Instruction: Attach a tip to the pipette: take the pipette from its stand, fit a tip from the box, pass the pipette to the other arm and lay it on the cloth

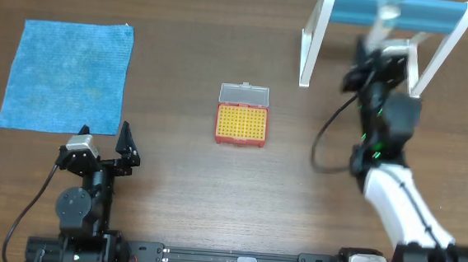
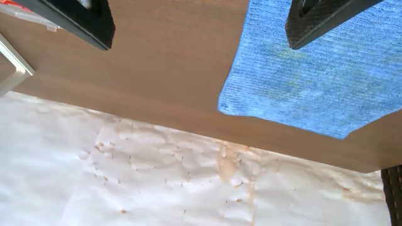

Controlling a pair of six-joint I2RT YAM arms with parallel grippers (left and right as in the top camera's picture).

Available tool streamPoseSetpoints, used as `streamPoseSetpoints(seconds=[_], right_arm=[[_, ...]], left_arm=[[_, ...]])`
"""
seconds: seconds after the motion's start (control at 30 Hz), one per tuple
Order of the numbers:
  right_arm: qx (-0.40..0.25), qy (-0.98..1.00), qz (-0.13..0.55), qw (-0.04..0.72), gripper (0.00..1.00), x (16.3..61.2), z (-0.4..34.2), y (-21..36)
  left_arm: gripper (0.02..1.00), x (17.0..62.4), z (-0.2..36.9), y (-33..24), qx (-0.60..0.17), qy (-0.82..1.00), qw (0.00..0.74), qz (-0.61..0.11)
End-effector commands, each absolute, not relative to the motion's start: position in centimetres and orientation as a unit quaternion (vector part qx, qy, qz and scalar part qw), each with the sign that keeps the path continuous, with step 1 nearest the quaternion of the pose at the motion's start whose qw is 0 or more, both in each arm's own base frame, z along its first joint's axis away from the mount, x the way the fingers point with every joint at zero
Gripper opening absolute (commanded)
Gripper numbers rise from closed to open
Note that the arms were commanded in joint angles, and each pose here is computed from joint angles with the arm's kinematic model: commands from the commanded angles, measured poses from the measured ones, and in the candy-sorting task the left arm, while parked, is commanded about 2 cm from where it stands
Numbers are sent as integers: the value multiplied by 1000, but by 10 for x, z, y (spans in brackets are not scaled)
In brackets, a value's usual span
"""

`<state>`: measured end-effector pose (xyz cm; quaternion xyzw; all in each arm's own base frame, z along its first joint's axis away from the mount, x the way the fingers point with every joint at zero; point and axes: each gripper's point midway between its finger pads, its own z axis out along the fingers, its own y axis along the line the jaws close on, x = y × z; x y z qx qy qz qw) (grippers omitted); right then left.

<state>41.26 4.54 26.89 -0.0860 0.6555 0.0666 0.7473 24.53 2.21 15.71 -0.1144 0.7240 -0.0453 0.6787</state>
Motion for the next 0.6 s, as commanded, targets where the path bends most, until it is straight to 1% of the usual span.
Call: streamPoseSetpoints(seconds=[0.03, 0.1, 0.17, 0.27, 0.47, 0.6], right_arm=[[-202, 569, 189, 774, 82, 335, 263, 143], [-226, 554, 222, 770, 80, 314, 253, 168], [-247, 548, 256, 757, 80, 304, 242, 196], [-229, 579, 301, 723, 80, 314, 223, 212], [-246, 598, 323, 691, 84, 334, 197, 249], [-253, 603, 329, 682, 80, 342, 188, 264]], left_arm=[[879, 245, 156, 25, -123, 724, 678, -42], [879, 245, 156, 25, -123, 724, 678, -42], [879, 245, 156, 25, -123, 724, 678, -42], [879, 245, 156, 25, -123, 724, 678, -42], [879, 245, 156, 25, -123, 723, 678, -42], [879, 245, 156, 25, -123, 724, 678, -42]])
